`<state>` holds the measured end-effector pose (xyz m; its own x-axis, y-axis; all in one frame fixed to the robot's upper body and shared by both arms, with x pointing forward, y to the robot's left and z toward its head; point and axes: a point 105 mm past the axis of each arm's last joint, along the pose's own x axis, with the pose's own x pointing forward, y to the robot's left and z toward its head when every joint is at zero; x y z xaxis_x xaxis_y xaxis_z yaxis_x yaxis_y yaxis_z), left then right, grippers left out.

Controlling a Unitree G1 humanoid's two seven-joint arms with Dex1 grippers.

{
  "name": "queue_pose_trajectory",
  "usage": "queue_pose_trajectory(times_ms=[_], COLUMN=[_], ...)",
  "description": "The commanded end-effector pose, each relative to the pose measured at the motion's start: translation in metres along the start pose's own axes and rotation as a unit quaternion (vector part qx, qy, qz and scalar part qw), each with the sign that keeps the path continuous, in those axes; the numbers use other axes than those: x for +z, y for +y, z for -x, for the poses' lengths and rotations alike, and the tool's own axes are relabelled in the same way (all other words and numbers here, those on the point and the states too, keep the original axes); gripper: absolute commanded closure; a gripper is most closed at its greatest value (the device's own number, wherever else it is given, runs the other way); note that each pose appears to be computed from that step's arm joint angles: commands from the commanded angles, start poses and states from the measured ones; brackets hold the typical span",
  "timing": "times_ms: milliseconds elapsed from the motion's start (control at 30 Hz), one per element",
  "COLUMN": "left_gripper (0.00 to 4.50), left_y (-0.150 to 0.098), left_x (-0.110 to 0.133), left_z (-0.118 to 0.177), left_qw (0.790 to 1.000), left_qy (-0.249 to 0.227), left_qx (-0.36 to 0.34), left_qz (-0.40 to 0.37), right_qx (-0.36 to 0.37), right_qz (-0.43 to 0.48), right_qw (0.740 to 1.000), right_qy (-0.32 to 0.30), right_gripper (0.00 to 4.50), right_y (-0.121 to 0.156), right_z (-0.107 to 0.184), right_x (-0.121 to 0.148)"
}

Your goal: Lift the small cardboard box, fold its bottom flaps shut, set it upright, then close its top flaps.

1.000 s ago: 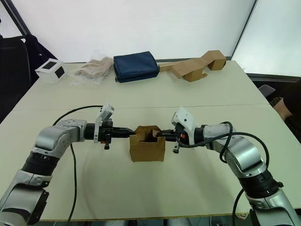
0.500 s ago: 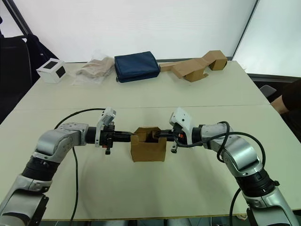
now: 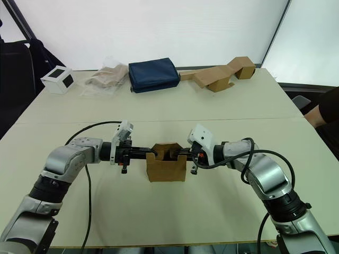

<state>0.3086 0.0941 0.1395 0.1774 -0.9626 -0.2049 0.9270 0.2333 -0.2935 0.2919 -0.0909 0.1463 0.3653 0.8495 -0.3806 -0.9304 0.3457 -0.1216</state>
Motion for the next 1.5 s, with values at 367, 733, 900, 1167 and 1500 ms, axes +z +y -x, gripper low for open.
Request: queue_pose_trajectory(times_ms=[367,733,900,1167,1500], left_gripper=[4.48,4.48,4.48,4.48,4.48], left_y=[0.061,0.052,0.047,0.043,0.04], left_x=[0.018,-0.005,-0.008,-0.015,-0.017], left_z=[0.018,-0.007,-0.001,-0.002,-0.003], left_qw=[0.995,1.0,1.0,1.0,1.0], left_qy=[-0.044,-0.002,0.003,0.015,0.009], left_qx=[0.091,0.007,-0.003,0.001,0.003], left_qz=[-0.028,0.021,0.03,0.024,0.028], right_qx=[-0.026,0.044,0.04,0.043,0.033], right_qz=[0.016,0.064,0.079,0.088,0.097], right_qw=[0.994,0.996,0.996,0.995,0.995], right_qy=[-0.102,-0.034,-0.02,-0.006,0.01], right_gripper=[4.5,4.5,4.5,4.5,4.5], right_y=[-0.002,0.064,0.064,0.057,0.046], right_z=[0.052,0.019,0.014,0.006,-0.001], right_x=[0.067,0.052,0.047,0.04,0.027])
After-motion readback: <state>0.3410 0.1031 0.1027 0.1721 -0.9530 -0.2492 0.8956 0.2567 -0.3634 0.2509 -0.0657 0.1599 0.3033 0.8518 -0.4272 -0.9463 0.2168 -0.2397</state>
